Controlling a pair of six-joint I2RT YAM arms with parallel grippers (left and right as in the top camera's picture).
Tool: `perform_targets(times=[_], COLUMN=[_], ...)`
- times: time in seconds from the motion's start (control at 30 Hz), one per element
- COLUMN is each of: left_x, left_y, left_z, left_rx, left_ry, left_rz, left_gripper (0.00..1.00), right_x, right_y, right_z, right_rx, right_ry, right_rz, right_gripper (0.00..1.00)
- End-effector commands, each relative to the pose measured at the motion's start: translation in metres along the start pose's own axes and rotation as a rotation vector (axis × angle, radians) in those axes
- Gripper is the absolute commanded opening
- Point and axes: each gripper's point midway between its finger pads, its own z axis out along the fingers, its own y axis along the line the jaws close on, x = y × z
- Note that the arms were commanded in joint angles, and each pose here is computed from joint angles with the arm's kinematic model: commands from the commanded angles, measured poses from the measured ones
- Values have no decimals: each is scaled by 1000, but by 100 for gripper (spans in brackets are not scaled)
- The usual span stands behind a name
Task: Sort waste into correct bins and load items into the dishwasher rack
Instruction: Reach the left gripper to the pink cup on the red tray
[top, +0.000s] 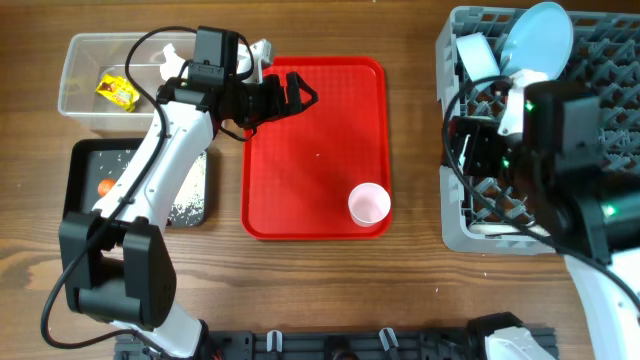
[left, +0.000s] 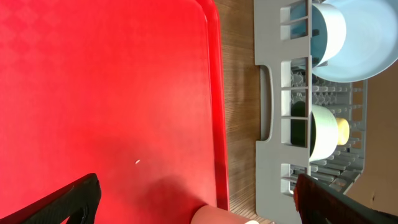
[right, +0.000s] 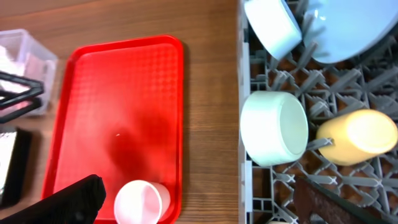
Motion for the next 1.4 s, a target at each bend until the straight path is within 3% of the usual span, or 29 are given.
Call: perform_targets(times=[0.0,0.23,0.6,0.9,1.23,1.37], left_x=[11,40,92,122,155,159], left_y=[-4,-8,-47,-45,-31,-24], left_z=[-1,15,36,43,58,64], left_rx=[-1,-102,-74,-208,-344,-358], left_ry=[33,106,240,293,347,371], left_rz=[41,172,262,335,420,411], left_gripper=[100,99,99,89,72,70], right_x=[2,18,11,2,3,3], right_y=[8,10,-5,-52,-58,-58], right_z=[-5,-5,-4,-7,-7,-7], right_rx=[-47,-63,21,118,132,132], right_ry=[6,73,41,14,17,18], right_rz=[-50,-44,5,176,188,188], right_gripper=[100,100,99,100,100,100])
